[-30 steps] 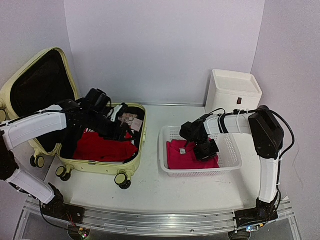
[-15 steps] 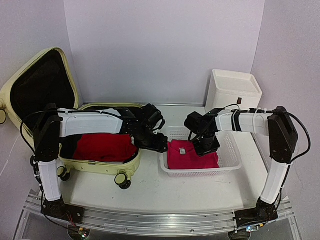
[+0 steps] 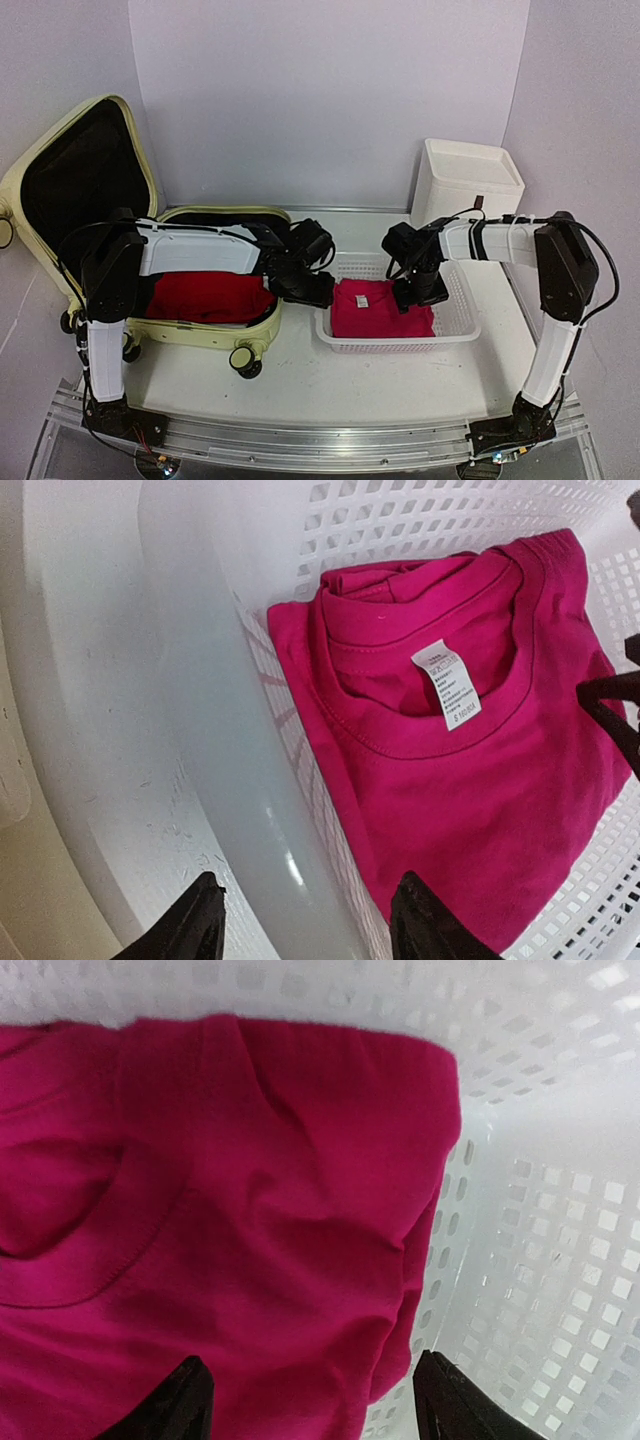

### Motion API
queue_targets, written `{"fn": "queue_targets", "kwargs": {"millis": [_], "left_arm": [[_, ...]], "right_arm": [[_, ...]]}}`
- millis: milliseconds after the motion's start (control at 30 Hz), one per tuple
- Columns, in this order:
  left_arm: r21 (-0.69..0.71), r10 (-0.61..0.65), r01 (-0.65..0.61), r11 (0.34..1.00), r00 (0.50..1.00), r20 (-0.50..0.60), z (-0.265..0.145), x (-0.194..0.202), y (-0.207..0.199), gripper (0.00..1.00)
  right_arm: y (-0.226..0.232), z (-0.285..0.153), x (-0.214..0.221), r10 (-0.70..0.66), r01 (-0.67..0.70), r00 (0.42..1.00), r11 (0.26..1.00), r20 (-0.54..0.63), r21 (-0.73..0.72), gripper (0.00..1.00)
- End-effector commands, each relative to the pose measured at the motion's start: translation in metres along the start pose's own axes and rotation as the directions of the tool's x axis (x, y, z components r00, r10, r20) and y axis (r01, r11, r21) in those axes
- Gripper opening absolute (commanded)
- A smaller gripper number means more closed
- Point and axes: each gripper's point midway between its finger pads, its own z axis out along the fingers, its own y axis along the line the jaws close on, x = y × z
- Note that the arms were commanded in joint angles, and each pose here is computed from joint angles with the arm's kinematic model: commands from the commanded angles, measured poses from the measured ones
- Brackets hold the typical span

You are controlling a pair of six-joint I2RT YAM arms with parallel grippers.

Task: Open, take out, and arrange the luggage

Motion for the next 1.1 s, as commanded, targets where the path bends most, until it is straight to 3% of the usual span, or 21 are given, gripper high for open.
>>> {"fn": "queue_targets", "kwargs": {"millis": [0,400,633,833,1067], "left_arm": [[-0.09,-0.011,0.015,0.996,0.999,0.045,-0.003,-0.008,0.017,0.52],[-0.183,-0.023,0.036,0.982,0.997,0.074,-0.015,-0.001,0.042,0.49],[-0.186,-0.012,0.025,0.982,0.998,0.069,-0.016,-0.001,0.043,0.49],[-0.122,0.021,-0.015,0.992,0.998,0.051,-0.018,-0.005,0.027,0.5],[0.03,0.072,-0.074,0.997,0.996,0.06,-0.044,-0.018,-0.007,0.62]], "right_arm": [[-0.005,0.019,0.024,-0.01,0.013,0.998,0.999,-0.066,0.037,0.71],[-0.059,0.016,0.06,-0.008,0.051,0.989,0.955,-0.146,0.291,0.71],[-0.068,0.004,0.058,0.004,0.036,0.992,0.947,-0.124,0.319,0.7],[-0.037,-0.025,0.025,-0.002,0.006,0.999,0.992,-0.035,0.124,0.68],[0.009,-0.066,-0.01,0.016,-0.007,0.998,0.991,0.067,-0.131,0.71]]}}
